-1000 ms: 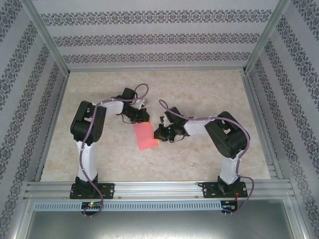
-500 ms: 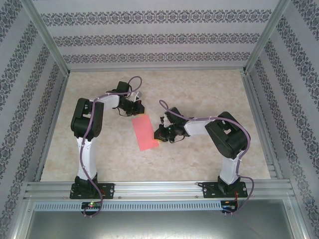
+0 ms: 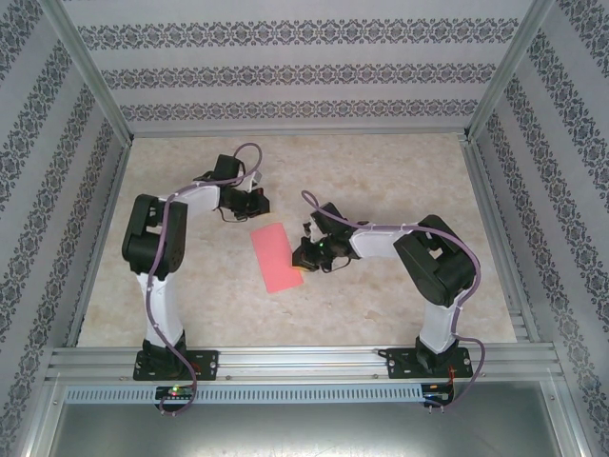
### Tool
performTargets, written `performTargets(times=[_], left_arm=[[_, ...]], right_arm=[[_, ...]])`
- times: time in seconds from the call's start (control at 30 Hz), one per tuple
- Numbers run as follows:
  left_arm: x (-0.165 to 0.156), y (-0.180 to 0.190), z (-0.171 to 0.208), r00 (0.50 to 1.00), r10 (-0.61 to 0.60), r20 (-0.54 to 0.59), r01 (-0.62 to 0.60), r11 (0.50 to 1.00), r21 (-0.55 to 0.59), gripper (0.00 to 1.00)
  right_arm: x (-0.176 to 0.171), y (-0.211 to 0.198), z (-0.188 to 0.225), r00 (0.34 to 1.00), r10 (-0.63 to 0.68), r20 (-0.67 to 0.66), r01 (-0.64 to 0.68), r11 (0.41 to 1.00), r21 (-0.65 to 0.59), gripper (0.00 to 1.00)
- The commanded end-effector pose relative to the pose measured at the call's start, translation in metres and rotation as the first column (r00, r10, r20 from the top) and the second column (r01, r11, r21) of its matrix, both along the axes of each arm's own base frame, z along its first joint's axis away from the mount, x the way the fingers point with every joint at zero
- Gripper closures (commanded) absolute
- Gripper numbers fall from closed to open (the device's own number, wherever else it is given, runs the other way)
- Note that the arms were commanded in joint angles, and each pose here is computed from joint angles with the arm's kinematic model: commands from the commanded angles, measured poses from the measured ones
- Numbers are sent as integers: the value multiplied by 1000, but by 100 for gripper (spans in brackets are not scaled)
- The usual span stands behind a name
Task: Fold a paper plane with a square sheet of paper (pick it up from the middle)
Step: First fold in half a square sheet of paper at the center of the table.
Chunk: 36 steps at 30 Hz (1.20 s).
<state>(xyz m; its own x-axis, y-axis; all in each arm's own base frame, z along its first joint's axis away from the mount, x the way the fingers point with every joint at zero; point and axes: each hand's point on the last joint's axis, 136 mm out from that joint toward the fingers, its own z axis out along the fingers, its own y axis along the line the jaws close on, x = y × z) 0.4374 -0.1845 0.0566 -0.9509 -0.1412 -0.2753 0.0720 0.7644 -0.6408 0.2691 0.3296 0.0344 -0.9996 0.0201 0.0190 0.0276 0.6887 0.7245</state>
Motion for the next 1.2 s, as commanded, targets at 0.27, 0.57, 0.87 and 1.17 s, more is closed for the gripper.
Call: performTargets(times=[0.27, 0.57, 0.87, 1.17], left_arm=[[-55, -21, 2, 989, 145, -28, -145, 989, 3, 100], [-84, -7, -24, 979, 170, -110, -163, 984, 69, 100], [-100, 7, -53, 963, 192, -188, -161, 972, 169, 100], [-115, 17, -67, 951, 194, -241, -136, 962, 237, 100]], right_arm=[[82, 29, 11, 992, -37, 124, 32, 999, 37, 100], [102, 33, -5, 993, -37, 113, 33, 999, 33, 100], [114, 26, -19, 991, -78, 105, 78, 997, 9, 100], [130, 29, -23, 986, -120, 117, 120, 993, 2, 100]])
